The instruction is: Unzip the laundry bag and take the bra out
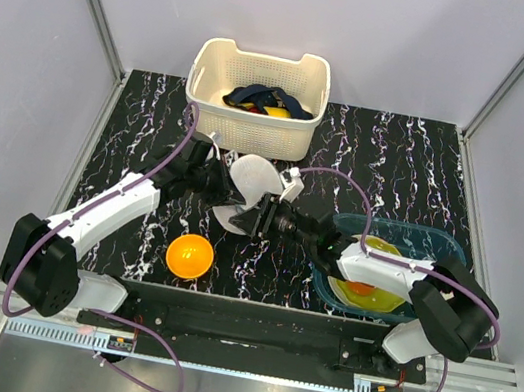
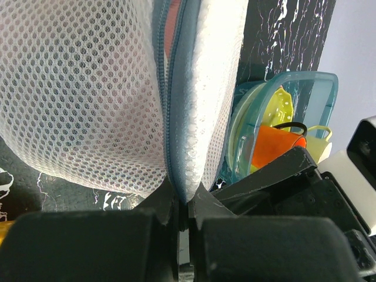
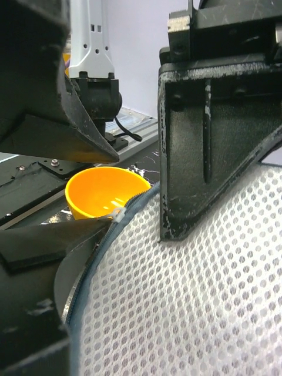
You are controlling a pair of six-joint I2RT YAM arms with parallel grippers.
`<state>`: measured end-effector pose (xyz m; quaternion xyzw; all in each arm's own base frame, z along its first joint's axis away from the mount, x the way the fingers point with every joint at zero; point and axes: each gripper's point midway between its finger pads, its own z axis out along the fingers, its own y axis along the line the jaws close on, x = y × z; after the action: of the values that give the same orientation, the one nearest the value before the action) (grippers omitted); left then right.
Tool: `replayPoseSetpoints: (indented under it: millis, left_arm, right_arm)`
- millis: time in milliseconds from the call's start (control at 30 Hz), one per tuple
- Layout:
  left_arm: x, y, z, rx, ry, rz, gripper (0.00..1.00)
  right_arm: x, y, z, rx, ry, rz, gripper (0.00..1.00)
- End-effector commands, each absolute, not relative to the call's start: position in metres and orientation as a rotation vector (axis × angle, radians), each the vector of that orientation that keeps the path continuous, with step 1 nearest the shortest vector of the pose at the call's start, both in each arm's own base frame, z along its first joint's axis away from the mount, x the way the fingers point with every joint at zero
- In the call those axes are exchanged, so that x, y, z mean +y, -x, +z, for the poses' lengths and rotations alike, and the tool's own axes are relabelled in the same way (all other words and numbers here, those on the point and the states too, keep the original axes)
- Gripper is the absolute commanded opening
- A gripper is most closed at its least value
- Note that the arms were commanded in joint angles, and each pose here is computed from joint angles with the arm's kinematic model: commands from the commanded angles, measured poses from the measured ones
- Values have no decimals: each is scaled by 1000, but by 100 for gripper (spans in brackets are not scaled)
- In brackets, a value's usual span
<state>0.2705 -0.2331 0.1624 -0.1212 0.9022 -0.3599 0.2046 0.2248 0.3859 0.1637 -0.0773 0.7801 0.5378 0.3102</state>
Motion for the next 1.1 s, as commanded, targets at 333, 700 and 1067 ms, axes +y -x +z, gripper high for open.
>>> replayPoseSetpoints:
  millis: [333, 700, 1067]
  left_arm:
    - [-239, -272, 190, 2431, 286, -1067, 0]
    - [-237, -276, 199, 2422, 244, -1038, 0]
    - [-241, -302, 194, 2448, 162, -946, 7]
  right_arm:
    - [376, -239, 165, 2012, 110, 1367, 0]
    - [337, -210, 132, 2100, 137, 1267, 0]
    - [320, -186, 165, 2105, 156, 1317, 0]
